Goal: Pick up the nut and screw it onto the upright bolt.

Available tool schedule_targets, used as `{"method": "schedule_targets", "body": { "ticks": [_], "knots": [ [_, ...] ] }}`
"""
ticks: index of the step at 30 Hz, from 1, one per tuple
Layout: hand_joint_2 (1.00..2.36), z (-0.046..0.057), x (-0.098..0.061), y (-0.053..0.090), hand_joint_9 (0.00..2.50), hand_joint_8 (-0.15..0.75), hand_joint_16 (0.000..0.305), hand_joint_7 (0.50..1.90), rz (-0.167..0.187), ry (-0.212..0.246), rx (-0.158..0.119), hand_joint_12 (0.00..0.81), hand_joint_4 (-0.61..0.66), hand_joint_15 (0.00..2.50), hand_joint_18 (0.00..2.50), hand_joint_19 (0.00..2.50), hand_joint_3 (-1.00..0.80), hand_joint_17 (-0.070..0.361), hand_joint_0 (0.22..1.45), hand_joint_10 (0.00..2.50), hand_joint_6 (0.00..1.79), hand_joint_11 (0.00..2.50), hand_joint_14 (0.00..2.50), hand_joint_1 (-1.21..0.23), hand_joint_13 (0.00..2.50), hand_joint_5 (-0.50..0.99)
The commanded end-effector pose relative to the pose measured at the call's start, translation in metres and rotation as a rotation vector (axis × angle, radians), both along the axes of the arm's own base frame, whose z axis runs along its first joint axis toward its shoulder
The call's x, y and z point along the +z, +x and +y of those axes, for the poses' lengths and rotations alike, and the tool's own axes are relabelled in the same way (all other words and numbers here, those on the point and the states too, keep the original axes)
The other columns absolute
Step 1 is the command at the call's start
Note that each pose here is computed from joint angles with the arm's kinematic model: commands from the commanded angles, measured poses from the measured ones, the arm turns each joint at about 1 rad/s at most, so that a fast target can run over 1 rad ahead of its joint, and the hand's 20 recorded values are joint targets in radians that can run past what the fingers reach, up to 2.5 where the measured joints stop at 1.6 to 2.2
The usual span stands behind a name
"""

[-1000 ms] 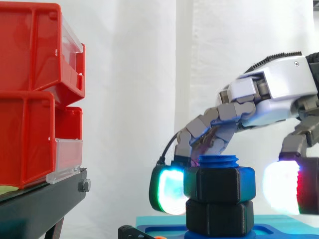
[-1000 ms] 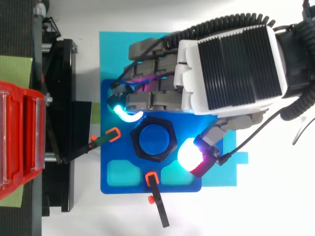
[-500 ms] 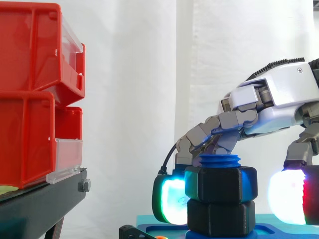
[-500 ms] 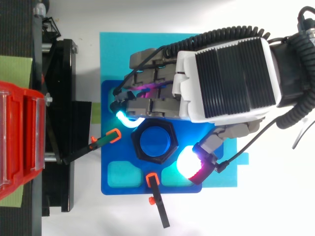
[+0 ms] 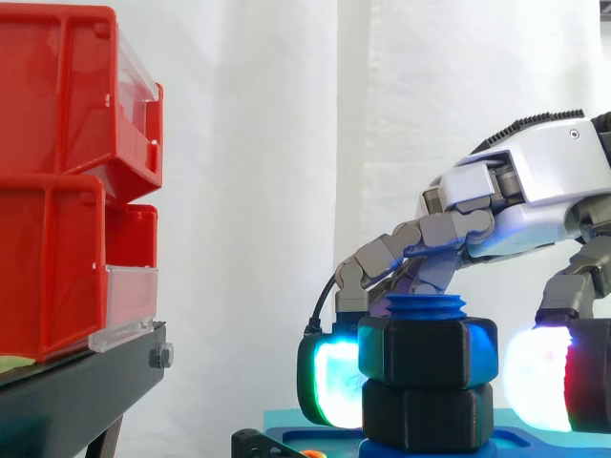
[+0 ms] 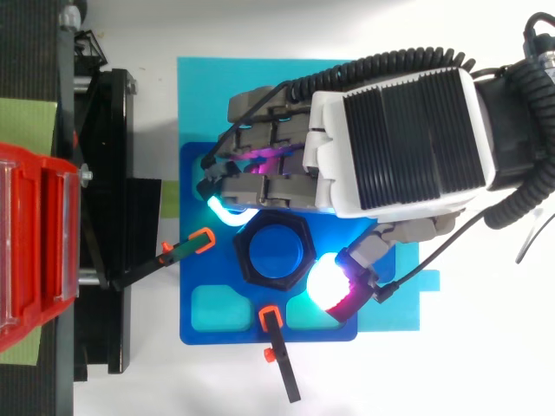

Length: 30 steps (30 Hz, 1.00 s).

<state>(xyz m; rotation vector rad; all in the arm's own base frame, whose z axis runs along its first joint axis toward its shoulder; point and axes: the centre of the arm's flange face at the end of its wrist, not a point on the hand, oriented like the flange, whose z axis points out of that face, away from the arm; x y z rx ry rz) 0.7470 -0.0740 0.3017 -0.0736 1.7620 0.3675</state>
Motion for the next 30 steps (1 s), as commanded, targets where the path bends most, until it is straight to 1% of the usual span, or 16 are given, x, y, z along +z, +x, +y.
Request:
{"method": "schedule_targets", "body": {
  "ticks": [1, 4, 6, 8, 9, 11, 12, 14, 18, 20, 30],
  "knots": [
    [1.0, -0.0011, 0.0008, 0.0006, 0.85, 0.302, 0.047, 1.37, -0.006, 0.0, -0.001, 0.359, 0.21, 0.0, 0.39, 0.09, -0.5, 0.106, 0.53, 0.0, 0.5, 0.05, 0.0, -0.59, 0.51, -0.11],
    [1.0, 0.0001, 0.0005, 0.001, 0.85, 0.302, 0.047, 1.38, -0.009, 0.0, 0.0, 0.356, 0.22, 0.0, 0.39, 0.1, -0.5, 0.105, 0.54, 0.0, 0.5, 0.05, 0.0, -0.58, 0.51, -0.1],
    [1.0, 0.0001, 0.0013, 0.0014, 0.86, 0.305, 0.047, 1.34, -0.012, 0.001, 0.0, 0.359, 0.22, 0.0, 0.4, 0.09, -0.5, 0.106, 0.53, 0.0, 0.5, 0.04, 0.0, -0.57, 0.52, -0.11],
    [1.0, 0.0001, 0.0007, 0.0013, 0.86, 0.31, 0.051, 1.13, -0.012, 0.001, 0.0, 0.375, 0.26, 0.0, 0.42, 0.08, -0.5, 0.114, 0.49, 0.0, 0.5, 0.03, 0.0, -0.53, 0.52, -0.12],
    [1.0, 0.0001, 0.0008, 0.0015, 0.85, 0.31, 0.051, 1.11, -0.014, 0.001, 0.0, 0.376, 0.26, 0.0, 0.42, 0.08, -0.5, 0.115, 0.48, 0.0, 0.5, 0.02, 0.0, -0.53, 0.52, -0.13],
    [1.0, 0.0, -0.0001, 0.0021, 0.84, 0.309, 0.054, 0.96, -0.015, 0.002, -0.002, 0.384, 0.27, 0.0, 0.42, 0.07, -0.5, 0.121, 0.46, 0.0, 0.5, 0.0, 0.0, -0.5, 0.52, -0.14],
    [1.0, 0.0, 0.0, 0.0023, 0.84, 0.311, 0.054, 0.95, -0.016, 0.003, -0.002, 0.386, 0.27, 0.0, 0.42, 0.08, -0.5, 0.121, 0.46, 0.0, 0.5, 0.0, 0.0, -0.5, 0.51, -0.14],
    [1.0, 0.0002, 0.0003, 0.0026, 0.82, 0.31, 0.055, 0.85, -0.018, 0.008, -0.001, 0.391, 0.25, 0.0, 0.43, 0.06, -0.5, 0.125, 0.44, 0.0, 0.5, 0.0, 0.0, -0.49, 0.51, -0.15],
    [1.0, -0.0009, 0.001, 0.0035, 0.8, 0.306, 0.056, 0.8, -0.024, 0.017, -0.004, 0.393, 0.24, 0.0, 0.42, 0.06, -0.5, 0.126, 0.44, 0.0, 0.5, 0.0, 0.0, -0.49, 0.5, -0.16],
    [1.0, -0.0032, 0.0014, 0.0038, 0.8, 0.306, 0.056, 0.81, -0.028, 0.019, -0.007, 0.394, 0.24, 0.0, 0.42, 0.06, -0.5, 0.126, 0.44, 0.0, 0.5, 0.0, 0.0, -0.49, 0.5, -0.16],
    [1.0, -0.0067, 0.0027, 0.0034, 0.8, 0.31, 0.056, 0.83, -0.031, 0.019, -0.012, 0.392, 0.25, 0.0, 0.41, 0.07, -0.5, 0.125, 0.45, 0.0, 0.5, 0.0, 0.0, -0.47, 0.49, -0.16]
  ]
}}
